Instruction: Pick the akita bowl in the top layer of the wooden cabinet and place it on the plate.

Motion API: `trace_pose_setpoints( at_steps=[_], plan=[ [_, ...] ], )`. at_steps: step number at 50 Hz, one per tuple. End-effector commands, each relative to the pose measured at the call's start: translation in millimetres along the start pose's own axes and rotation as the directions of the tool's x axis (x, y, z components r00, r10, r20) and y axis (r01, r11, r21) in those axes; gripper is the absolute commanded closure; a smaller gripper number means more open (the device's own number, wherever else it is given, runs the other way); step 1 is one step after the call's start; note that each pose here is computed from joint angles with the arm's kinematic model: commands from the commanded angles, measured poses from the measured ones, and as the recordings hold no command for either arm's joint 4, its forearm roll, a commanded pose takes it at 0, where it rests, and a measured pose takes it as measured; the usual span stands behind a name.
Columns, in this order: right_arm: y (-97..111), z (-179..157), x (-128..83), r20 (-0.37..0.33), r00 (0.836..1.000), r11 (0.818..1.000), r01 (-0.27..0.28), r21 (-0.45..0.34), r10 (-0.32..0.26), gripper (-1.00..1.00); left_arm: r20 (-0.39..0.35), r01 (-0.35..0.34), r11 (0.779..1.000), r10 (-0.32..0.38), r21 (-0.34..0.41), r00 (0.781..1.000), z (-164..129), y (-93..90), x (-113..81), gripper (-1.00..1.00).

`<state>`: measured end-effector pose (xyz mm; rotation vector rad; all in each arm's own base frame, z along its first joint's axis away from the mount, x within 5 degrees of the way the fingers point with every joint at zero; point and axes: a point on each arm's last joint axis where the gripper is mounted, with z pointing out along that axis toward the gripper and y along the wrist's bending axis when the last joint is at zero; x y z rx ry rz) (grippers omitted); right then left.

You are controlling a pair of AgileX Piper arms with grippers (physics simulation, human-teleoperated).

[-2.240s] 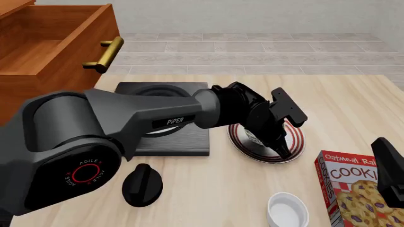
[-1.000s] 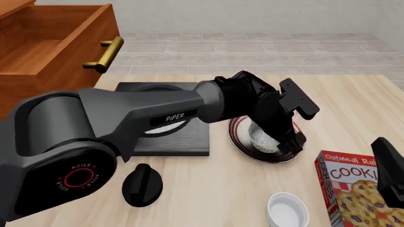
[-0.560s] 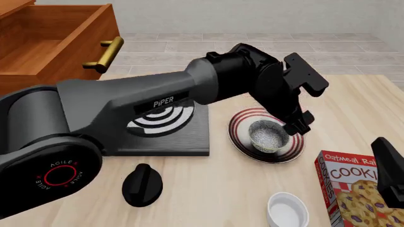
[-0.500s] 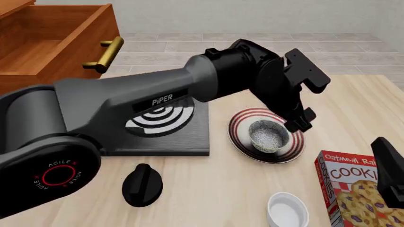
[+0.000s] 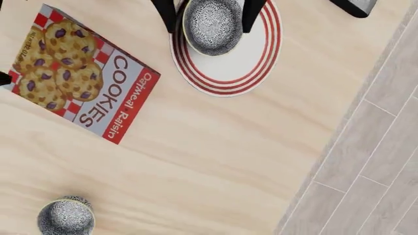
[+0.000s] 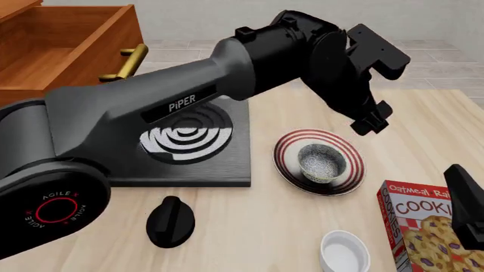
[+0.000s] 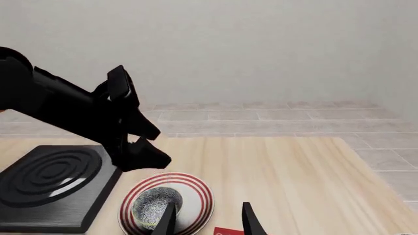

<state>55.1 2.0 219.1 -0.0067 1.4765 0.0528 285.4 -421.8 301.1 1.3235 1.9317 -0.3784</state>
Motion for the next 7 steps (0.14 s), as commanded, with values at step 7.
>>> trace_pose_setpoints(
  at_steps=[7],
  plan=[
    [0.1, 0.0, -0.3, 0.0, 1.0, 1.0, 0.006, -0.002, -0.006, -1.0, 0.039, 0.065, 0.998, -0.065, 0.005, 0.997, -23.7, -4.3, -13.4, -1.0]
  ],
)
